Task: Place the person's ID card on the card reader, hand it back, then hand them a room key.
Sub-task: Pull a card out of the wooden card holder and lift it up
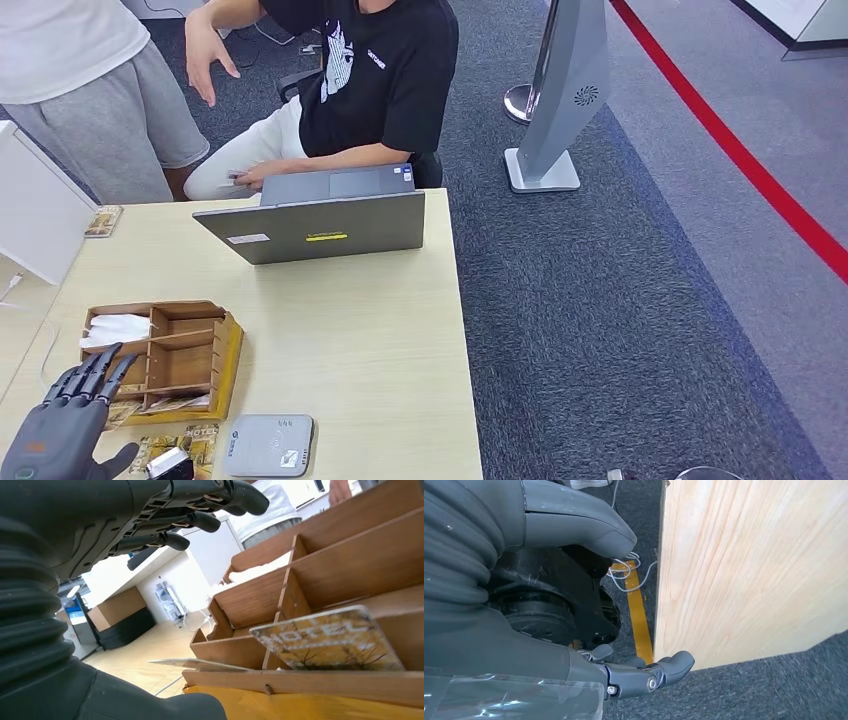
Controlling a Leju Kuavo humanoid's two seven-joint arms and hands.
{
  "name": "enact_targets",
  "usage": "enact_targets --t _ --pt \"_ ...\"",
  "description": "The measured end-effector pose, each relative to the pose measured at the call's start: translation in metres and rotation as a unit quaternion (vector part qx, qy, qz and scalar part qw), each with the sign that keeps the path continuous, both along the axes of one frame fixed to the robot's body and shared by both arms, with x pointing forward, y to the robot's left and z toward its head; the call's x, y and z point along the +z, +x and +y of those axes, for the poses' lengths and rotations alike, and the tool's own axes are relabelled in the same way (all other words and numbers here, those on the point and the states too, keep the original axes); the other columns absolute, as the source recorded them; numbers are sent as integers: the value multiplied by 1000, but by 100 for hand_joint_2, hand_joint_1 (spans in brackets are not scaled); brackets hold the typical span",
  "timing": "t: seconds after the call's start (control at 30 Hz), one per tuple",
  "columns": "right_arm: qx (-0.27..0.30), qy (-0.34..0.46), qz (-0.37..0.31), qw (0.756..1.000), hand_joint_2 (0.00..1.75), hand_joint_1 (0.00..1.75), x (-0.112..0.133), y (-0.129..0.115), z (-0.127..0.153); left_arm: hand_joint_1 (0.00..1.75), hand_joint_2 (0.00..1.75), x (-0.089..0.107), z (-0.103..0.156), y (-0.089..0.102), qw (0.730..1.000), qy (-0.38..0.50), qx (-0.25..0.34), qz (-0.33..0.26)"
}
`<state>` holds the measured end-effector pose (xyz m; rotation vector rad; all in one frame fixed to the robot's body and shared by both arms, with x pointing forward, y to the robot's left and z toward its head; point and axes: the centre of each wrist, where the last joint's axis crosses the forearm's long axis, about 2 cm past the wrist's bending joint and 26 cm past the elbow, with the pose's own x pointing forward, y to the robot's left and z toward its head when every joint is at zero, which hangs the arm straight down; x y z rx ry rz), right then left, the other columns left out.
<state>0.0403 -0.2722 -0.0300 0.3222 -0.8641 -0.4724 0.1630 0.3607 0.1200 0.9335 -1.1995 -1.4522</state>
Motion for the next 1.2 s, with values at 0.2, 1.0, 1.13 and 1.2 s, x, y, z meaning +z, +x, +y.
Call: enact_targets --t 0.2,1.0,1.13,1.2 --pt "12 1 0 1000 175 0 -2 5 2 0 175 -13 1 11 999 24 21 22" --pt "-2 7 4 1000 175 0 -6 4 6 0 175 -15 -26 18 1000 21 -22 3" --pt "-2 8 5 1000 175 0 -7 5 6 15 175 -15 -28 20 999 23 -27 1" --pt "-2 8 5 1000 175 0 -7 5 7 103 175 -15 -28 20 999 23 -27 1"
